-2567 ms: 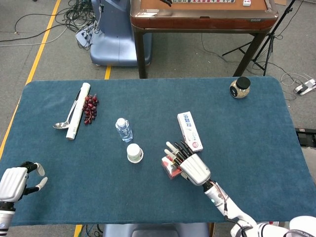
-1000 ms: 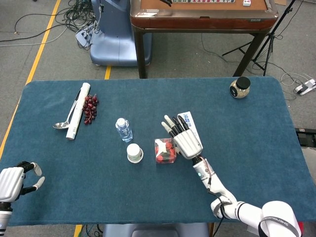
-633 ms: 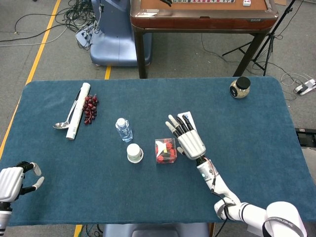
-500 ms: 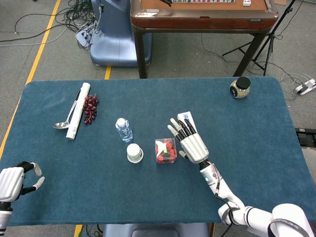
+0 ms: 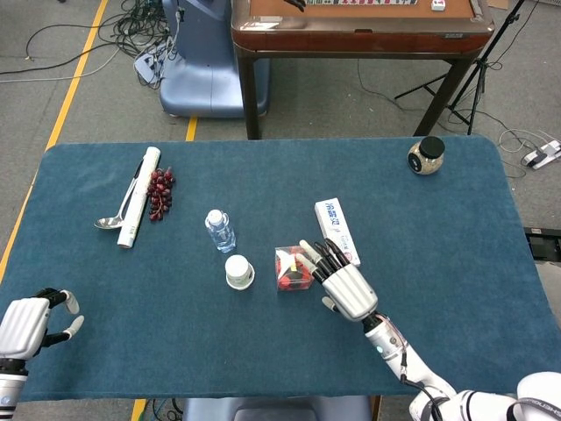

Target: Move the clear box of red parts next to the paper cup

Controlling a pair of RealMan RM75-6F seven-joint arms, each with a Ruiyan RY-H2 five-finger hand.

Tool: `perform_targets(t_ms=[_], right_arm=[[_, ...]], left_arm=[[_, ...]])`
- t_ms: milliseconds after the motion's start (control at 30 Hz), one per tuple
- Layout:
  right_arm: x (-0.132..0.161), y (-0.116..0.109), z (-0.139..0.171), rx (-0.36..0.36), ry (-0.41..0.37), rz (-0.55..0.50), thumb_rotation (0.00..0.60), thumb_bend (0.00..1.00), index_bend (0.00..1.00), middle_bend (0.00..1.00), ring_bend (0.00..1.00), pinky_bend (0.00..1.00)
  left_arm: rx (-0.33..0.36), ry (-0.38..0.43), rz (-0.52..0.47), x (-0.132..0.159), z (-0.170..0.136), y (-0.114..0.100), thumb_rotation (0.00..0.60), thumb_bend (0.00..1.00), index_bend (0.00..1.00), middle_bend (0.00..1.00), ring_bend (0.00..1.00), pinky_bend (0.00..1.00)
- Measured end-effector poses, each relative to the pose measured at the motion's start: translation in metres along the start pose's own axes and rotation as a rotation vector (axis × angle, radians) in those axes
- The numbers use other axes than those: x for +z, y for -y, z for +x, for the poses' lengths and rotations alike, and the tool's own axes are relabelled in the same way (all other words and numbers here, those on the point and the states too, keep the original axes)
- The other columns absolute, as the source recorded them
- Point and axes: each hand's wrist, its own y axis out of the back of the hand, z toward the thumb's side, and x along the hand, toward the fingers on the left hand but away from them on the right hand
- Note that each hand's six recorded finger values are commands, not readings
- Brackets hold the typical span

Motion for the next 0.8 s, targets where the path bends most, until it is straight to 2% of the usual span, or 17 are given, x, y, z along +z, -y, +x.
perform_targets(t_ms=[433,800], right_arm=[[0.034,0.016,-0.036,-0.036,-0.072,0.057,0.600,0.00,0.00,0.00,0.00,0.00],[0.030,0.020,-0.063,-0.082,-0.055,0.121,0.600,0.00,0.00,0.00,0.00,0.00]], left_arm=[[0.009,-0.007,-0.008,-0.002,-0.001,-0.004,0.600,0.30,0.61,0.56,0.43,0.58],[0.021,-0.015,-0.021,-0.005,-0.002,-0.009,0.600,0.30,0.61,0.56,0.43,0.58]])
